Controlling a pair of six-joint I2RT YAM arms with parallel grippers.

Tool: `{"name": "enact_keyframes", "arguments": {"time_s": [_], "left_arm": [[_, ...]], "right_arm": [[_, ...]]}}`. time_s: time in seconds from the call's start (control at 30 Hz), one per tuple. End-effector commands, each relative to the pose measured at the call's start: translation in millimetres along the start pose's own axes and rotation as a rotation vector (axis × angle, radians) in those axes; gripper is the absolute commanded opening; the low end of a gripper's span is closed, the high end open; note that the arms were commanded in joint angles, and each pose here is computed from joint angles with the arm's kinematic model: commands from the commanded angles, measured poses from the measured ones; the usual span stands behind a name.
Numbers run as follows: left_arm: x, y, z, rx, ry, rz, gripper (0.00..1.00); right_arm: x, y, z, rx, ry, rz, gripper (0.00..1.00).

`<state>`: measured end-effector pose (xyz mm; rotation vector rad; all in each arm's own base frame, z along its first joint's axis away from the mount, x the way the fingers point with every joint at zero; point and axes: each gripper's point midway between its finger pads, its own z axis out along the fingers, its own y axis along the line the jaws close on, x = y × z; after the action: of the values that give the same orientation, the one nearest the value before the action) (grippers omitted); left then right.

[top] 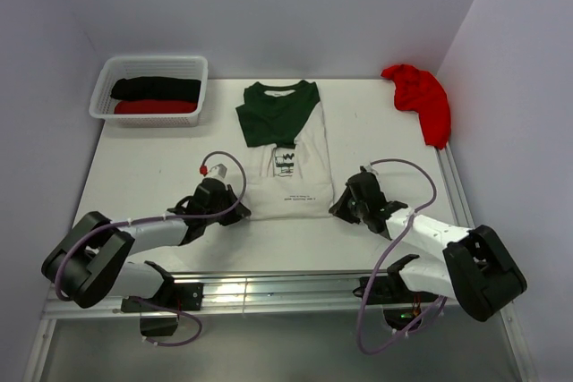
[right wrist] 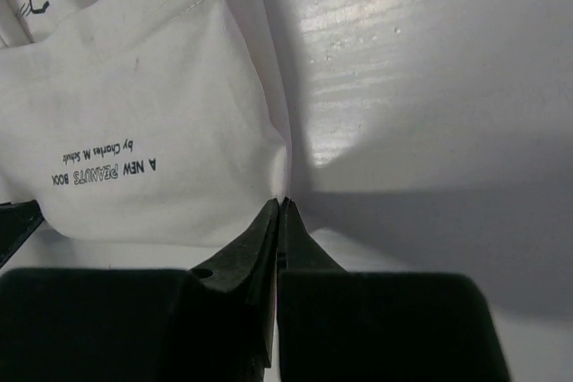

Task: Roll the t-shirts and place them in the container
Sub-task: Roll the tshirt

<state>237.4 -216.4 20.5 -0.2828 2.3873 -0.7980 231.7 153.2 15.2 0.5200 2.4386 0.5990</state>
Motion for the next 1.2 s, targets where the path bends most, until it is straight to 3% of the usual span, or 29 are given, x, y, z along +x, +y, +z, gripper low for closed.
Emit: {"name": "enact_keyframes", "arguments": {"time_s": [0.0, 0.3, 0.6, 1.17], "left_arm": [[21, 5, -11, -0.044, 0.129, -0.032, 0.0], [5, -15, -32, -0.061, 0.169, -0.067, 0.0], [-47, -34, -42, -0.024, 0.13, -0.085, 0.0], [-112, -40, -10, -0.046, 0.114, -0.095, 0.03]], "right_arm": [[2, 10, -15, 0.005, 0.06, -0.02, 0.0], [-15, 30, -41, 0.027, 0.109, -0.089, 0.0], [-40, 43, -38, 0.026, 0.158, -0.111, 0.0], [-110, 77, -18, 0.021, 0.118, -0.104, 0.0]]}}
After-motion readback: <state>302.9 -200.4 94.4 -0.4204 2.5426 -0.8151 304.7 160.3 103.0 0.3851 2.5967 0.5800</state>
